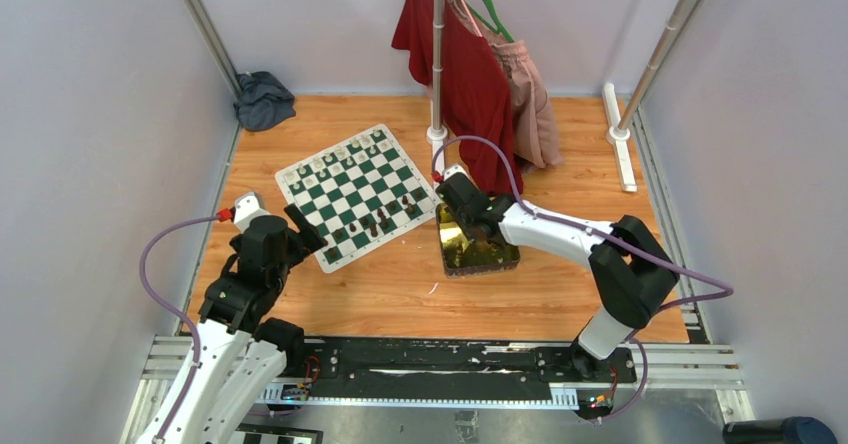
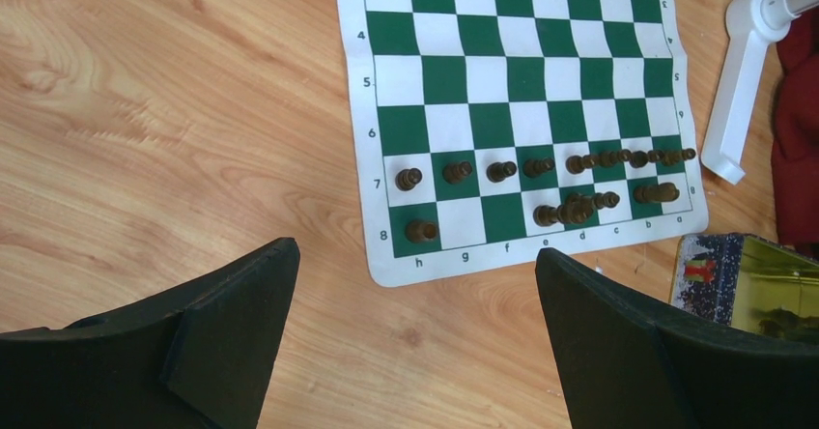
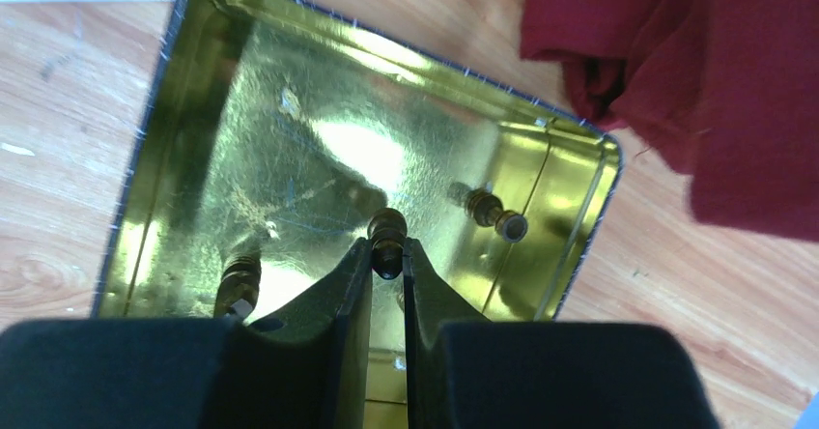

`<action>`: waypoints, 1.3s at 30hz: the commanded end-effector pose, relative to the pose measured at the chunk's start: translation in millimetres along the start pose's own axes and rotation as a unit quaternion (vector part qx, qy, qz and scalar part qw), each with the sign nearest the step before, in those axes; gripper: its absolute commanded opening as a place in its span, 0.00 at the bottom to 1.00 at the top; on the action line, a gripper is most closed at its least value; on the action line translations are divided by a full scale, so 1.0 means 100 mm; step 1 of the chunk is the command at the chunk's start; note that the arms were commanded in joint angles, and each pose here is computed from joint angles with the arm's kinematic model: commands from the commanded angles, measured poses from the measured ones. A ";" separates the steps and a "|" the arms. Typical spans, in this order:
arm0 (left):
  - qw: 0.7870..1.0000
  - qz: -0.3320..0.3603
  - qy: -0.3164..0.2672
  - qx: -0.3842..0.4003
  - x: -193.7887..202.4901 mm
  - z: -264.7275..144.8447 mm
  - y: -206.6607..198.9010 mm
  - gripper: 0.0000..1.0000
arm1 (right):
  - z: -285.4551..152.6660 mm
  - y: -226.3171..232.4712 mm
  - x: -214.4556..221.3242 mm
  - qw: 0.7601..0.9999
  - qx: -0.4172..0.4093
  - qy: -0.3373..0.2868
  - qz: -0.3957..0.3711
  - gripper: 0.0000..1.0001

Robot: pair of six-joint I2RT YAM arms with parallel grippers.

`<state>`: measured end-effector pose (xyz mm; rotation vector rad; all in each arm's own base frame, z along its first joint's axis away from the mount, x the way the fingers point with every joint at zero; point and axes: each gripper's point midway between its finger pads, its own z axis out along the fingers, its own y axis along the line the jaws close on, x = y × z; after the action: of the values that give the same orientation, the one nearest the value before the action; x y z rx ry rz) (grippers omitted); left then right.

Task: Set up the chess pieces on the board
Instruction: Pick up the chess piece from the storage box, then place the chess piece on the chessboard.

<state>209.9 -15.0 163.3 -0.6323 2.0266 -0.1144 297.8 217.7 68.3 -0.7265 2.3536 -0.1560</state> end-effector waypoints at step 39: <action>1.000 0.000 0.004 -0.006 0.04 0.01 0.02 1.00 | -0.14 0.44 -1.52 0.989 -0.127 -0.069 0.011 0.00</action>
<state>210.0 -14.3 162.6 -0.6364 2.0284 -0.1086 363.8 331.1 156.3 -0.7790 2.2446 0.1765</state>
